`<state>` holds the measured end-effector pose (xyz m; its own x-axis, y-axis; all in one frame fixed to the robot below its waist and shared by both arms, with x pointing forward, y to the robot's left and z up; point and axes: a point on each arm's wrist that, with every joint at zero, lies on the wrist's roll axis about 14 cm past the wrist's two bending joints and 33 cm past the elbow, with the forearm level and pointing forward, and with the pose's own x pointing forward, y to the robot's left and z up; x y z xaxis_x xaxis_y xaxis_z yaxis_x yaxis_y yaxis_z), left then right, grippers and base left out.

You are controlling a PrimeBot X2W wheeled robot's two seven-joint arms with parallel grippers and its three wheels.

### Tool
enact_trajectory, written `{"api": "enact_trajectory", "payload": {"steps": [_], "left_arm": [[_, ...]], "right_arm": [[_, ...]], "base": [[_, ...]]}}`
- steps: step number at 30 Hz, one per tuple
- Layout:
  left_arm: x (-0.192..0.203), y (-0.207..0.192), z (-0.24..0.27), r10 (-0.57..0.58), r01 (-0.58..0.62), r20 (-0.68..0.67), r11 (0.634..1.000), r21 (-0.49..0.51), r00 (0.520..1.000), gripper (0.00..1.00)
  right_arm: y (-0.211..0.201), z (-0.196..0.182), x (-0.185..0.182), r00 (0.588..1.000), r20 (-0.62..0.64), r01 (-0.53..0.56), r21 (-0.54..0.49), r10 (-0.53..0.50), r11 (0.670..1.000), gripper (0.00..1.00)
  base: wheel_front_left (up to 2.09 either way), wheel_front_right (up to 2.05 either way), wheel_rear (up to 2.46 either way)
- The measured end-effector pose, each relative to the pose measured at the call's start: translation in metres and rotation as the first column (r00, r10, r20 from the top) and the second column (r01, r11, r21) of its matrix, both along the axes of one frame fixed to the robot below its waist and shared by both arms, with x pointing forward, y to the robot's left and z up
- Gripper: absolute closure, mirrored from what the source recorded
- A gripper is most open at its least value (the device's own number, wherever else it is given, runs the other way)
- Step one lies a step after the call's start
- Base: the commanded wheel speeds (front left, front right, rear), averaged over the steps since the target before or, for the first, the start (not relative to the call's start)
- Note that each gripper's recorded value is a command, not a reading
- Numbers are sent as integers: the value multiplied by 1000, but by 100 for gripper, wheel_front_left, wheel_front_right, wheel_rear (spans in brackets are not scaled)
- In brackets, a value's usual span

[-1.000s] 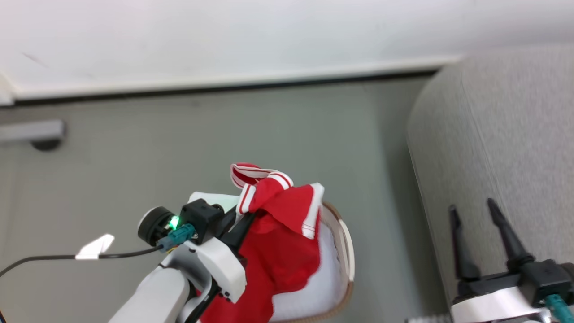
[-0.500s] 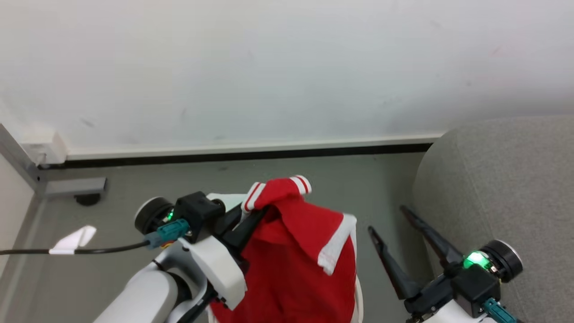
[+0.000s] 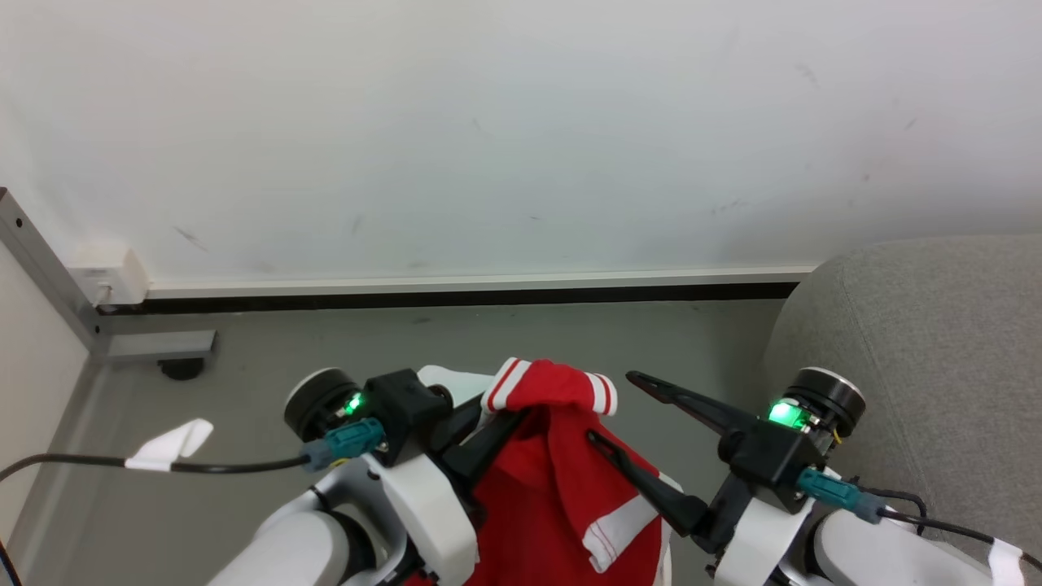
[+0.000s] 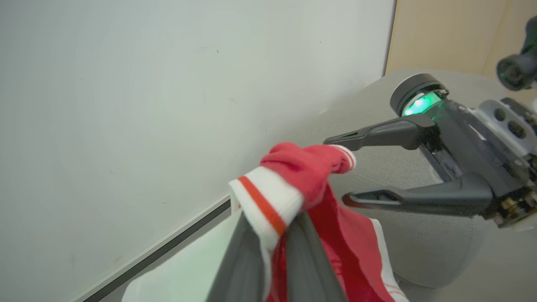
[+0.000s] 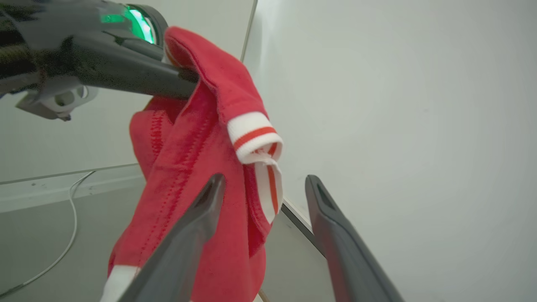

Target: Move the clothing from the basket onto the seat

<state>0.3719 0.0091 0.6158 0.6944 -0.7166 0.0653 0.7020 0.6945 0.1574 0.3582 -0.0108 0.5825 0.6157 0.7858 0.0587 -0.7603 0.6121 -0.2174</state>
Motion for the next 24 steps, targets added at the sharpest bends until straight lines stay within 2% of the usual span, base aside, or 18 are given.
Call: {"api": "enact_trajectory", "payload": {"steps": [2,7,13,14,24], "left_arm": [[-3,-1,0,-4,4,-2,1000,-2,1000,100],[-7,-4,0,-12,11,-9,1000,-18,1000,100],[-12,-12,4,-37,36,-16,998,-43,999,100],[-12,-13,4,-37,37,-18,998,-47,999,100],[-8,-3,5,2,-3,-25,998,-64,1000,100]], "right_arm": [[9,-6,0,999,-20,-28,-29,27,999,0],[37,-25,-6,988,-123,-99,-21,95,995,0],[60,-33,-8,974,-181,-135,35,139,990,0],[62,-34,-6,973,-187,-129,48,135,991,100],[67,-35,6,966,-239,-75,122,103,990,100]], "base": [[0,0,0],[0,0,0],[0,0,0],[0,0,0],[0,0,0]]}}
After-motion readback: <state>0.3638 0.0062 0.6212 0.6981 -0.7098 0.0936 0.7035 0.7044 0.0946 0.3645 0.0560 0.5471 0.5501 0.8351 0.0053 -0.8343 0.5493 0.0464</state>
